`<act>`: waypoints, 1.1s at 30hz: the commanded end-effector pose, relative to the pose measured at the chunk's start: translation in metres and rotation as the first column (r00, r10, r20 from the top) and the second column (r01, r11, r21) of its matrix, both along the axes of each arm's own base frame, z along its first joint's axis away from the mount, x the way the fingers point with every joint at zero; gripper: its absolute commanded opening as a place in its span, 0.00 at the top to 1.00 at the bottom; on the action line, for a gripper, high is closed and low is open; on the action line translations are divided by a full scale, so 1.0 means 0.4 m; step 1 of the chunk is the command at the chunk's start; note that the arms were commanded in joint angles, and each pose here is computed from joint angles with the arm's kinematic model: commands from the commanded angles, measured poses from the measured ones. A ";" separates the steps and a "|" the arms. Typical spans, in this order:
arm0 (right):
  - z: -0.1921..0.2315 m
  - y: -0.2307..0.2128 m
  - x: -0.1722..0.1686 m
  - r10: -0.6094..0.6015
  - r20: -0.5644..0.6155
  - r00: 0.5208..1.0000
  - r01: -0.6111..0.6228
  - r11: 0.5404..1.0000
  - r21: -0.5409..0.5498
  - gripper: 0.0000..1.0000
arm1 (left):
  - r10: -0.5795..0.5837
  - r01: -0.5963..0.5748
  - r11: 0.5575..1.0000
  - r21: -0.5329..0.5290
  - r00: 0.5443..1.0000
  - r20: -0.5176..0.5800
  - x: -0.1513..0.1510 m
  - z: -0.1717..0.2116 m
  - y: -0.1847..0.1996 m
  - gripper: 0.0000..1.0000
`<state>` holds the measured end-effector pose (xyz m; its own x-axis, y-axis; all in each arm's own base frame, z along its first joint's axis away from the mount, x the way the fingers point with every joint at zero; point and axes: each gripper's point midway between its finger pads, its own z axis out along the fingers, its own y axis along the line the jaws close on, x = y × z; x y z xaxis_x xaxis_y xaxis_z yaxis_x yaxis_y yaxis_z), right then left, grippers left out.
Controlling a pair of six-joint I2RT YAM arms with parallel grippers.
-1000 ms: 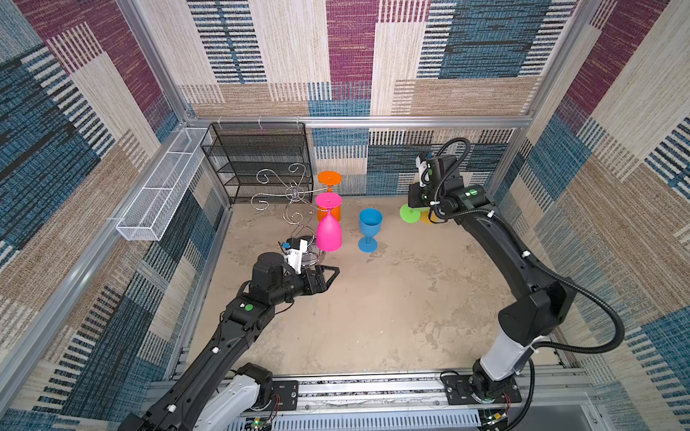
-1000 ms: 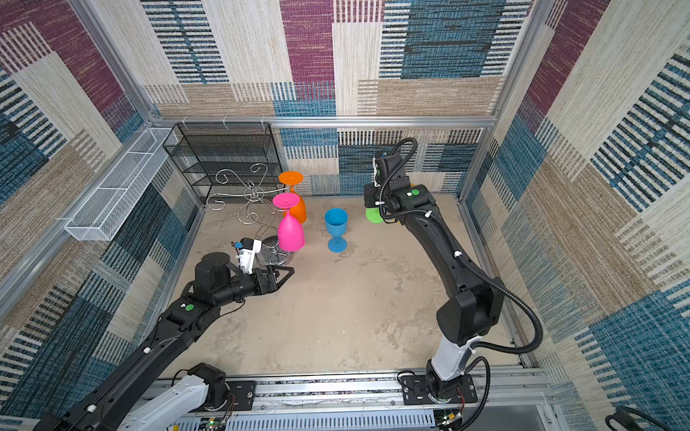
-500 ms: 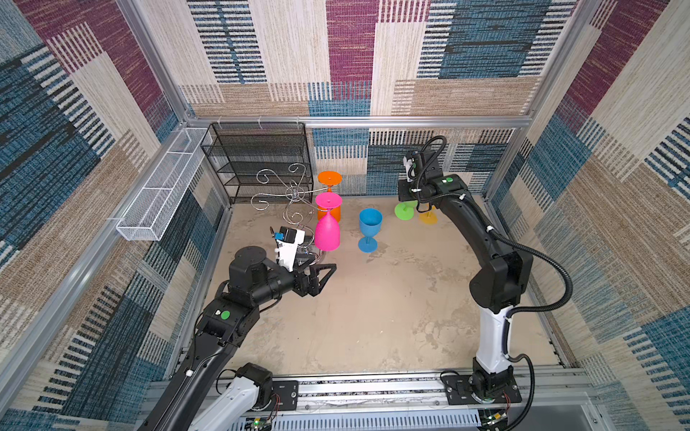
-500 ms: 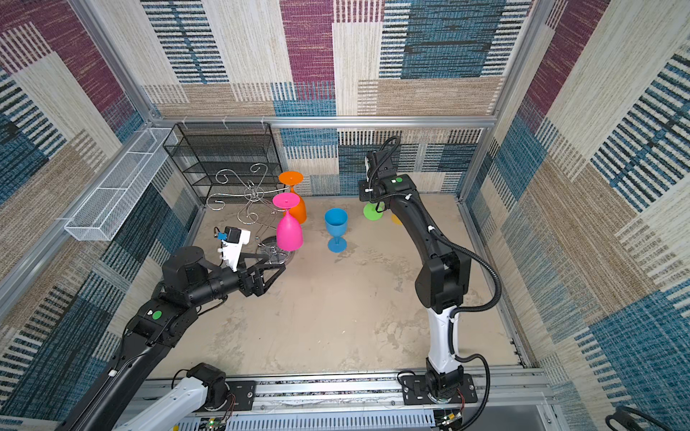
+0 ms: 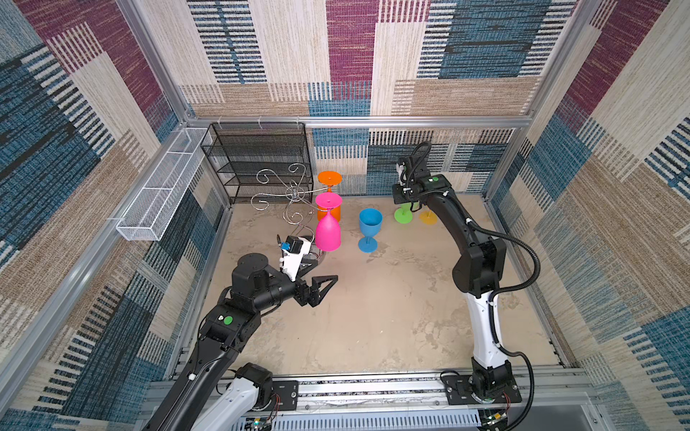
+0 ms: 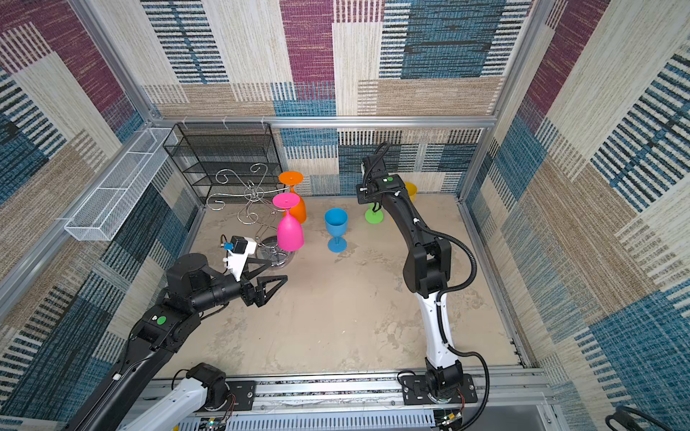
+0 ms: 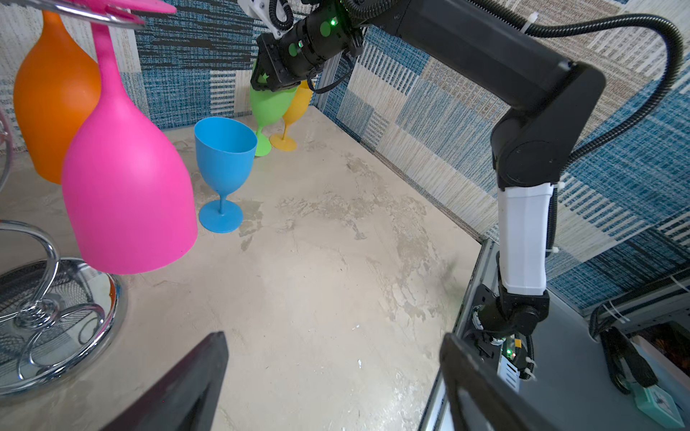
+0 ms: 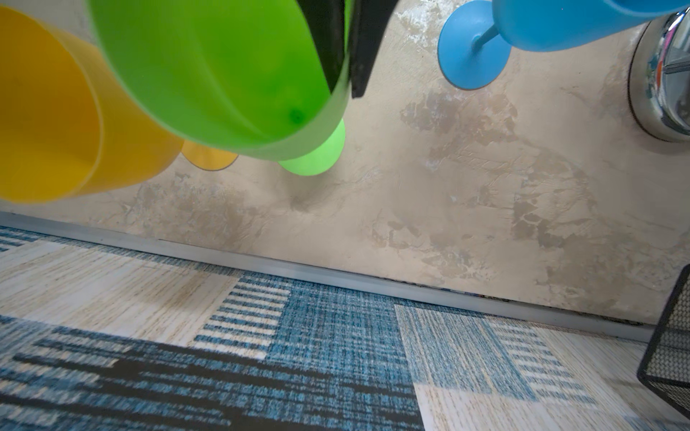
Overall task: Take the wine glass off the wine glass rack
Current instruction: 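Carry the green glass upright beside the yellow glass with the right gripper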
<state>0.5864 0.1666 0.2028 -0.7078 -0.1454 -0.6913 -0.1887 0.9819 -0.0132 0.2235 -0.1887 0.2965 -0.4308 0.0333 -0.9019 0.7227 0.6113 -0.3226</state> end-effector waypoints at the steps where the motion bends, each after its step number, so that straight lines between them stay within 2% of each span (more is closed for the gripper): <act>1: -0.011 0.008 0.013 0.021 0.005 1.000 -0.021 1.000 0.004 1.00 | -0.041 0.042 0.999 -0.032 0.998 0.047 0.001 0.025 -0.017 0.08; 10: -0.058 0.006 0.024 0.030 -0.022 0.999 -0.030 1.000 0.001 1.00 | -0.050 0.052 0.998 -0.045 0.998 0.043 0.004 0.023 -0.023 0.08; 15: -0.060 0.004 0.025 0.032 -0.023 0.999 -0.032 0.999 -0.003 0.91 | -0.050 0.052 0.998 -0.047 0.998 0.036 0.008 0.022 -0.025 0.08; 20: -0.052 0.002 0.025 0.031 -0.018 0.999 -0.031 1.000 -0.003 0.79 | -0.044 0.046 0.998 -0.042 0.998 0.035 0.011 0.021 -0.023 0.08; 25: -0.009 -0.002 0.025 0.029 0.015 0.999 -0.029 1.000 -0.006 0.60 | -0.029 0.030 0.999 -0.036 0.999 0.033 0.013 0.018 -0.018 0.08; 31: 0.098 -0.006 0.013 0.025 0.096 0.995 -0.027 1.000 0.016 0.41 | -0.024 0.025 1.000 -0.018 0.999 0.023 0.019 0.013 -0.017 0.06; 33: 0.150 -0.008 0.006 0.018 0.143 0.990 -0.023 0.999 0.038 0.35 | 0.011 -0.011 1.000 -0.002 1.000 0.015 0.033 0.003 -0.008 0.05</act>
